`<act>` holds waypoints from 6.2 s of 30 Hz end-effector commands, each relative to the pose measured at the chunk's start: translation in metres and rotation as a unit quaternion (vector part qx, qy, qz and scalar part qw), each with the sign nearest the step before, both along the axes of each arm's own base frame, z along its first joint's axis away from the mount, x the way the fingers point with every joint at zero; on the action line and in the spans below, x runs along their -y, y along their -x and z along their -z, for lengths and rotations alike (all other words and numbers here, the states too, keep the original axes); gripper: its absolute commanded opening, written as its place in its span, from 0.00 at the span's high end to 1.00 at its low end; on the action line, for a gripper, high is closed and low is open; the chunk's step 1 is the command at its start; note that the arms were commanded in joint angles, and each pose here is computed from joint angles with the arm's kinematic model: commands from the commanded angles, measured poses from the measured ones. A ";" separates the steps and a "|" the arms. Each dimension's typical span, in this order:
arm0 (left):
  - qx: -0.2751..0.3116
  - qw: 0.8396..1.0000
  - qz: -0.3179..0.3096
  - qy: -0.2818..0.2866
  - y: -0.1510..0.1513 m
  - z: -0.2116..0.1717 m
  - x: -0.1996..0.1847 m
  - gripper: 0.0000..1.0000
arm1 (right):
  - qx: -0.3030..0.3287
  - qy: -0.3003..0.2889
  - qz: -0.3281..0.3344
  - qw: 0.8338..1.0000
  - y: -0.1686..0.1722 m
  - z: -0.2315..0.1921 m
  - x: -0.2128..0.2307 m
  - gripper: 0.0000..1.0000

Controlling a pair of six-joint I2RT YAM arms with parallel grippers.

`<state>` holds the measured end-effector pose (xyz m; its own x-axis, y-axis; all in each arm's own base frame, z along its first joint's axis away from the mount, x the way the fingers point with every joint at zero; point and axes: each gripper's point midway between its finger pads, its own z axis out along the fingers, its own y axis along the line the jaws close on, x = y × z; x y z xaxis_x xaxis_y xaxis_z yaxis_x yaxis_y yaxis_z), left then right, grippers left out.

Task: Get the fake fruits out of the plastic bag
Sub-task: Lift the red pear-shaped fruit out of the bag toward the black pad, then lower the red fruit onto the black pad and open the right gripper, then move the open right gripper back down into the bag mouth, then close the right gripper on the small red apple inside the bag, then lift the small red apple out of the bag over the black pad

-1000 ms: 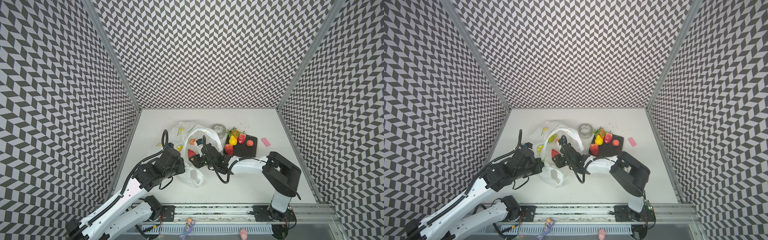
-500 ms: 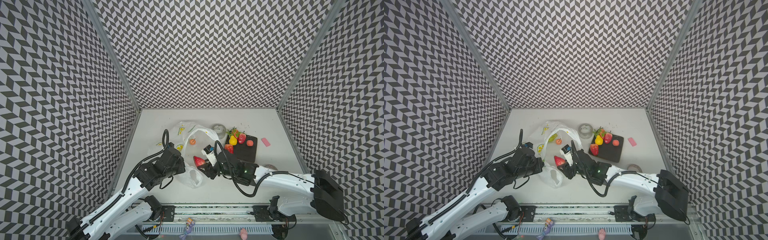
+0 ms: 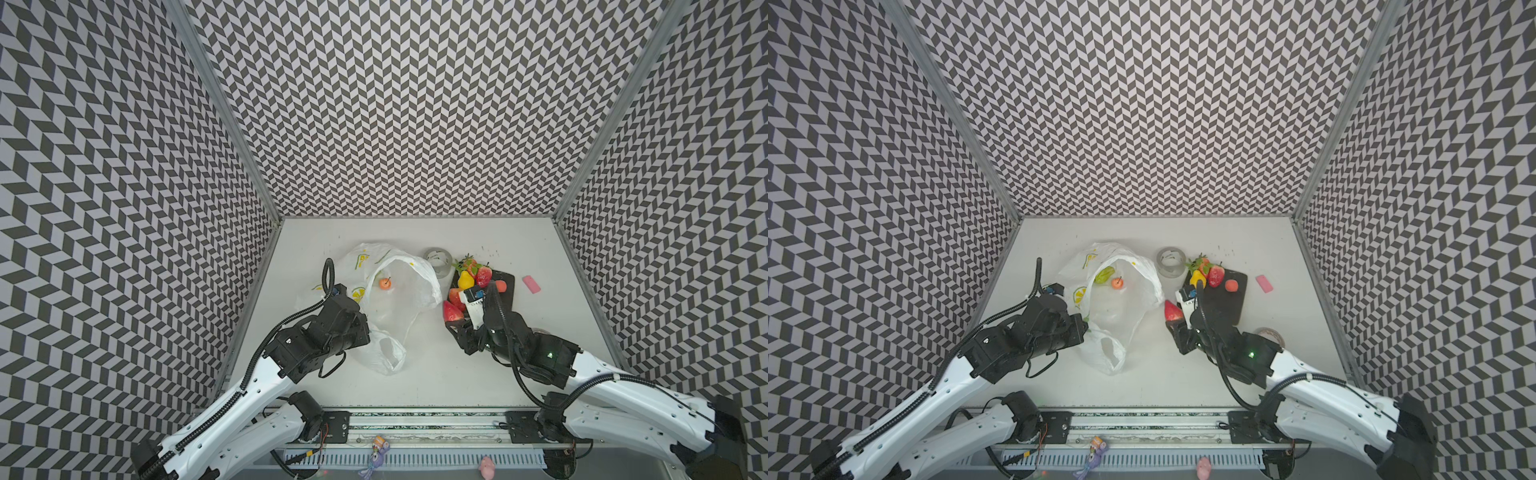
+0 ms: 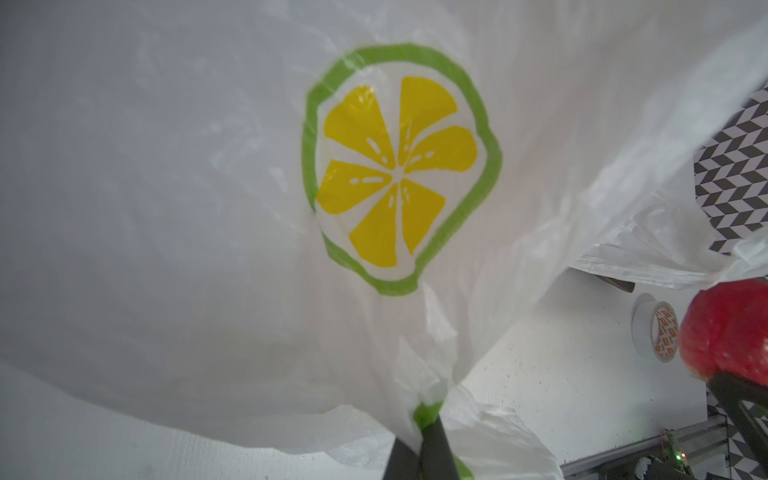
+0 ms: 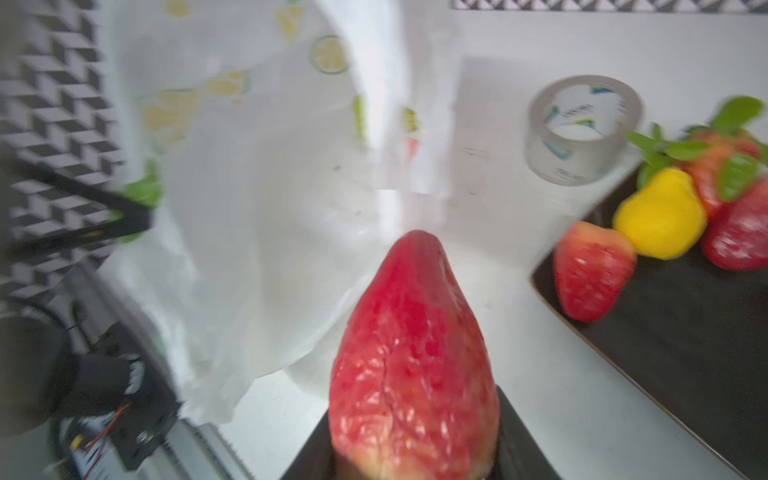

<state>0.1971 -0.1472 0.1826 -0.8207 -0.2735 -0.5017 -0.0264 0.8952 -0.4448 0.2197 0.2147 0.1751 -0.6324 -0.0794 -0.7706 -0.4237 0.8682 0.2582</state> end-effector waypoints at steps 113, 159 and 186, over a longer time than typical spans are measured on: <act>0.005 1.000 0.019 0.007 -0.001 -0.009 0.006 1.00 | -0.109 -0.157 0.117 0.975 -0.157 0.086 -0.201 0.43; -0.008 0.994 0.109 0.013 0.010 0.000 0.028 1.00 | -0.097 -0.286 0.248 0.921 -0.258 0.110 -0.218 0.61; 0.018 0.999 0.045 0.021 0.000 -0.008 0.012 1.00 | -0.110 -0.322 0.104 0.935 -0.190 0.037 -0.225 1.00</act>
